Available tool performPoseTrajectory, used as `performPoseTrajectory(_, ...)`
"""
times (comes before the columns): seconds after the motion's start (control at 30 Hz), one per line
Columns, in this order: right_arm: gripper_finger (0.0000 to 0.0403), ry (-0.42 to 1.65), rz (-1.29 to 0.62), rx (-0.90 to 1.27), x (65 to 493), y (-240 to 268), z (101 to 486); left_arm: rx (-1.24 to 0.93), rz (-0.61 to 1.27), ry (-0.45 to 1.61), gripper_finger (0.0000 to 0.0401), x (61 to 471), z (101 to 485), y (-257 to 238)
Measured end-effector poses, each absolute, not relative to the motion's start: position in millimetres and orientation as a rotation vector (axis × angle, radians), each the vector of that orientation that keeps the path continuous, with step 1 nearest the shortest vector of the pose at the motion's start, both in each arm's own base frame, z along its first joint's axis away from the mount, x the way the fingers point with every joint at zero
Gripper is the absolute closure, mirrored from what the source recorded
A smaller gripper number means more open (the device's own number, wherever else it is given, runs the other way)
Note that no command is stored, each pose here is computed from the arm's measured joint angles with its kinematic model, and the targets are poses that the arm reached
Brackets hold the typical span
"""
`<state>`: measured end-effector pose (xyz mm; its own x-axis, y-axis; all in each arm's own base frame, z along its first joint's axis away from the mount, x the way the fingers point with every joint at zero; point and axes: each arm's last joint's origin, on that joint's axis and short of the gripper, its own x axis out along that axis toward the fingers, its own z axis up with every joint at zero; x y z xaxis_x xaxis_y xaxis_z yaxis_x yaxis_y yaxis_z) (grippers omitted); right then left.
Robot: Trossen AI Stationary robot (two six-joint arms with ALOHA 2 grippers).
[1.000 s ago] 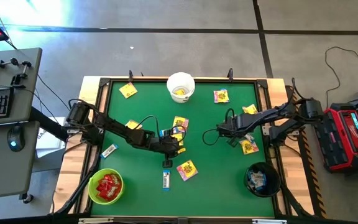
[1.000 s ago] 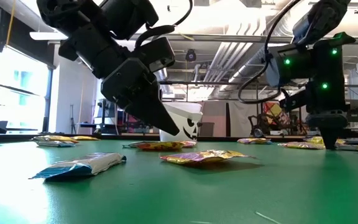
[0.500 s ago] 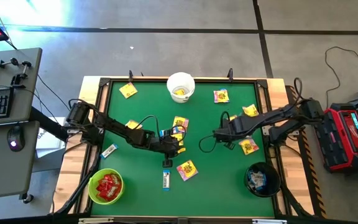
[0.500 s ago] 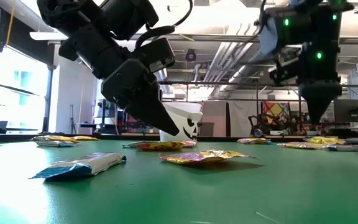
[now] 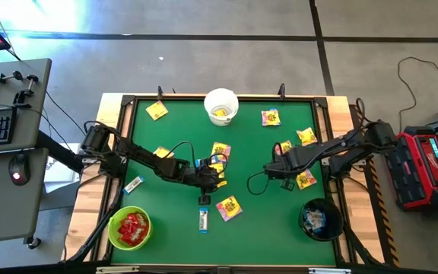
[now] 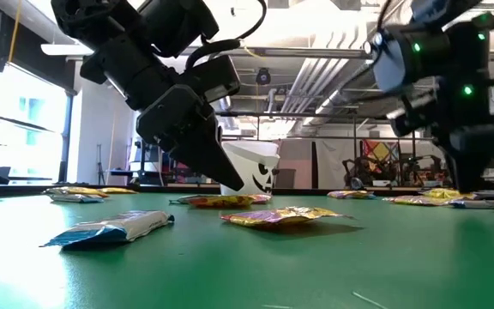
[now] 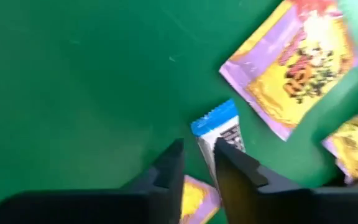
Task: Sort candy by brand, put in halloween buckets
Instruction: Put the white candy into the black bucket
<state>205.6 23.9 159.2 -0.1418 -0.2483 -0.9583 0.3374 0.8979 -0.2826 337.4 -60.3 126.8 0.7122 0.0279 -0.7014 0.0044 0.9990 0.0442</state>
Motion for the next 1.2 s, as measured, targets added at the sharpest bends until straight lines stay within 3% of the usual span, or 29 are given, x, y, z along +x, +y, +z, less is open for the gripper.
performPoseTrajectory(0.2, 0.0247, 1.601, -0.526, 0.059, 196.9, 21.8, 138.9, 0.045, 0.013, 0.784, 0.0315, 337.0, 126.4, -60.2)
performPoseTrajectory(0.4, 0.023, 1.573, -0.559, -0.007, 194.6, 19.9, 135.9, 0.044, 0.014, 0.784, 0.0315, 337.0, 126.4, -60.2)
performPoseTrajectory(0.53, 0.0257, 1.565, -0.56, -0.028, 195.1, 19.0, 135.3, 0.044, 0.014, 0.783, 0.0315, 337.1, 126.4, -60.2)
performPoseTrajectory(0.87, 0.0391, 1.557, -0.573, -0.034, 195.4, 17.7, 134.3, 0.044, 0.013, 0.783, 0.0315, 337.1, 126.4, -60.2)
performPoseTrajectory(1.2, 0.0403, 1.509, -0.519, -0.027, 206.8, 29.6, 145.7, 0.044, 0.014, 0.783, 0.0315, 337.1, 126.4, -60.2)
